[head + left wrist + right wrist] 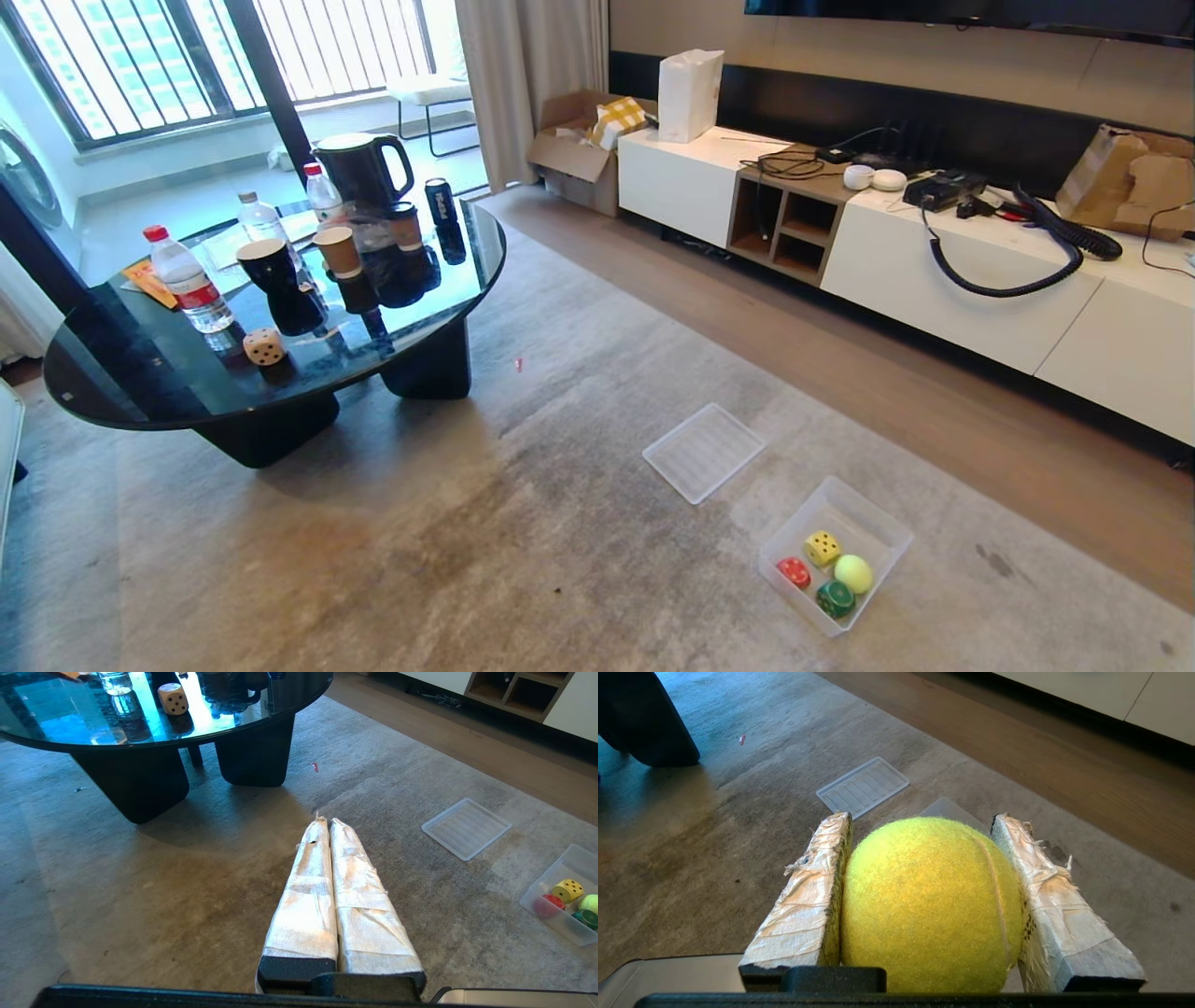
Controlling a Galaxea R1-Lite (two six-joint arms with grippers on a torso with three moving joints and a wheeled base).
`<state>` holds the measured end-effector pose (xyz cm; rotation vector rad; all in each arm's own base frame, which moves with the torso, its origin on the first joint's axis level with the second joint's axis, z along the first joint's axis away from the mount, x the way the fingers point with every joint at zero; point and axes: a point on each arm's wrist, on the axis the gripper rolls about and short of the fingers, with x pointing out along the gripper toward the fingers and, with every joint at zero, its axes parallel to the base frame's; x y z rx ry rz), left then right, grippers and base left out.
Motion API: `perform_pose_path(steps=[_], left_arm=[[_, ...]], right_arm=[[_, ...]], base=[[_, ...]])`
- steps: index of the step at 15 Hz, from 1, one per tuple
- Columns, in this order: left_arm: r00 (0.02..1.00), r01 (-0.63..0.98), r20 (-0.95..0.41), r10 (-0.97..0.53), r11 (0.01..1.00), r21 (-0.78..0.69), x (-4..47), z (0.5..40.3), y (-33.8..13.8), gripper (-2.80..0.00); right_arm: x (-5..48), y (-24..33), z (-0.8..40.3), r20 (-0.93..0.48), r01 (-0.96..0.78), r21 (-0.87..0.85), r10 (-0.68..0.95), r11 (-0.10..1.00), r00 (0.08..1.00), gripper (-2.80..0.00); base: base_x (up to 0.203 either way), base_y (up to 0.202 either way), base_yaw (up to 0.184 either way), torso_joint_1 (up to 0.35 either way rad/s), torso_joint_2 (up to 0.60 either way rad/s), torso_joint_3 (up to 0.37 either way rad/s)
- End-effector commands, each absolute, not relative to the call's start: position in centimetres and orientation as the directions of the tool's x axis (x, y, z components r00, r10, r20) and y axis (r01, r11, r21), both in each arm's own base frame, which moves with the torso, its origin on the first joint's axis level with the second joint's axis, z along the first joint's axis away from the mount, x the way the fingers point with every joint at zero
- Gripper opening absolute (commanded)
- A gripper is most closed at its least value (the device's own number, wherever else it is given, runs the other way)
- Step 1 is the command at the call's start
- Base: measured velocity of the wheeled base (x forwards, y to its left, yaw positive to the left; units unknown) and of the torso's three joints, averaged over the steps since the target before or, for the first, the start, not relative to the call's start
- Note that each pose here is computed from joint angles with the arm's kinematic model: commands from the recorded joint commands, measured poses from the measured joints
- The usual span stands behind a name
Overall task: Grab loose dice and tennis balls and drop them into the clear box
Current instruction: Put the ball in the box
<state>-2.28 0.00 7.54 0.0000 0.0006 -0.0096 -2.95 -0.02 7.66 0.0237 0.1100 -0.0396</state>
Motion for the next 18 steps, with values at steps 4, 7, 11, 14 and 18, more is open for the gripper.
perform_pose_path(steps=[4, 7, 11, 14, 18], left_arm=[[1.0, 0.003, -0.005, -0.003, 1.0, -0.012, -2.28, 7.5, 0.02, -2.8], [1.0, 0.001, -0.003, -0.002, 1.0, -0.012, -2.28, 7.52, 0.02, -2.8], [1.0, 0.003, -0.002, -0.003, 1.0, -0.009, -2.28, 7.53, 0.02, -2.8], [1.0, 0.002, -0.002, -0.002, 1.0, -0.012, -2.28, 7.53, 0.02, -2.8], [1.0, 0.002, -0.002, -0.002, 1.0, -0.014, -2.28, 7.53, 0.02, -2.8]], right_arm=[[-2.94, -0.02, 7.66, -0.112, 0.041, 0.021, -0.038, 0.999, 0.993, -2.8], [-2.94, -0.02, 7.64, -0.113, 0.041, 0.021, -0.038, 0.999, 0.993, -2.8], [-2.94, -0.02, 7.65, -0.113, 0.041, 0.021, -0.038, 0.999, 0.993, -2.8], [-2.94, -0.02, 7.63, -0.113, 0.041, 0.021, -0.038, 0.999, 0.993, -2.8], [-2.94, -0.02, 7.63, -0.113, 0.041, 0.021, -0.038, 0.999, 0.993, -2.8]], base=[[0.0, 0.0, 0.0, 0.0, 0.0, 0.0], [0.0, 0.0, 0.0, 0.004, 0.01, -0.096], [0.0, 0.0, 0.0, 0.005, 0.0, -0.191], [0.0, 0.0, 0.0, 0.001, 0.0, -0.196], [0.0, 0.0, 0.0, 0.002, 0.0, -0.2]])
